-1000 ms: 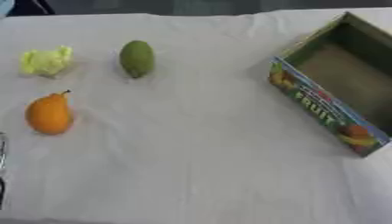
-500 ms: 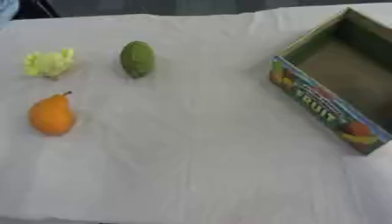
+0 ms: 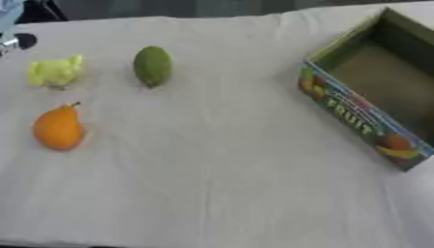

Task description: Pick up the objects with one hand, pass them to the other hand, and then place them into the box on the other side of the table.

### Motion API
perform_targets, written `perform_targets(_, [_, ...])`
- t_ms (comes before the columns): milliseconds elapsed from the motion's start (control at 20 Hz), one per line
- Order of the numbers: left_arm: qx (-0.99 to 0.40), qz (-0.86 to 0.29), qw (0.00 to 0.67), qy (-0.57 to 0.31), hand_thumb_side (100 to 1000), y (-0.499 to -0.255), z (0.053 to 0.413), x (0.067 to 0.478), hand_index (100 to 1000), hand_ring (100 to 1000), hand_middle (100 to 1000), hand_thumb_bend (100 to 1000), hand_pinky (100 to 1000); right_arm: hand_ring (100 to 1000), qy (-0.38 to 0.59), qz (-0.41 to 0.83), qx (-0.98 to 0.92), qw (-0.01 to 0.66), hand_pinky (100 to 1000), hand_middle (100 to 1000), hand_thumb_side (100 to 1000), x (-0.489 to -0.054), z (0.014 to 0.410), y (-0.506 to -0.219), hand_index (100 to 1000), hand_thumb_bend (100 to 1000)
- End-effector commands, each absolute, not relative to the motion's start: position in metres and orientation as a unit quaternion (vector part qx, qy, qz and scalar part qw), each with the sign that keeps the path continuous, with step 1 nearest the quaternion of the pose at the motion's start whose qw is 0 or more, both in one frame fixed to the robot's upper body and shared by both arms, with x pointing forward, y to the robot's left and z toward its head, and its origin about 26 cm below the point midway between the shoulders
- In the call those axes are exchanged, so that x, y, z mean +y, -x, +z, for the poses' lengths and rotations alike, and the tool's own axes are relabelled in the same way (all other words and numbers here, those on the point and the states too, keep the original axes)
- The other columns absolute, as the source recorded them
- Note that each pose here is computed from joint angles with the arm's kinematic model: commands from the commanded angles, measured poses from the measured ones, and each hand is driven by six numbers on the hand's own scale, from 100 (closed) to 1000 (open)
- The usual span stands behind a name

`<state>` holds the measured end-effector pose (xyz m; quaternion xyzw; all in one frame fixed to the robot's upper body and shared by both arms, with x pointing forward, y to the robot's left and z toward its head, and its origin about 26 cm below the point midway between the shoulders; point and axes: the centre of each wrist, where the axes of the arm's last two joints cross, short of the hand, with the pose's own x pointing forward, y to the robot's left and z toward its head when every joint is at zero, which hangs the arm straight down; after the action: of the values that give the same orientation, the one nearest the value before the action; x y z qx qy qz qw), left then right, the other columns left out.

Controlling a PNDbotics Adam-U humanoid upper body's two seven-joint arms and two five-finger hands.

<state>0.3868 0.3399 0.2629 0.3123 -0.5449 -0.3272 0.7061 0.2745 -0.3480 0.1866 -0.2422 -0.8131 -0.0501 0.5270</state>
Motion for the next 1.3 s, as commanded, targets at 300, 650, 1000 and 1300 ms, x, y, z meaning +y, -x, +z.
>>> perform_targets(300, [-0.458, -0.399, 0.718, -0.341, 340, -0.392, 0.263, 0.338, 815, 748, 751, 842, 739, 882, 0.249, -0.029, -0.821, 0.513, 1000, 1000, 525, -0.348, 0.197, -0.272, 1000, 100])
perform_targets(650, [-0.435, -0.401, 0.736, -0.330, 293, -0.399, 0.255, 0.332, 804, 745, 746, 790, 736, 882, 0.248, -0.028, -0.820, 0.514, 1000, 1000, 525, -0.348, 0.197, -0.272, 1000, 100])
perform_targets(1000, [-0.426, -0.413, 0.763, -0.257, 305, -0.388, 0.260, 0.346, 800, 754, 753, 754, 751, 882, 0.251, -0.026, -0.819, 0.515, 1000, 1000, 526, -0.348, 0.197, -0.272, 1000, 100])
perform_targets(1300, [-0.375, -0.456, 0.756, -0.284, 246, -0.385, 0.252, 0.346, 815, 764, 780, 805, 782, 883, 0.250, -0.023, -0.820, 0.515, 1000, 1000, 530, -0.348, 0.197, -0.272, 1000, 100])
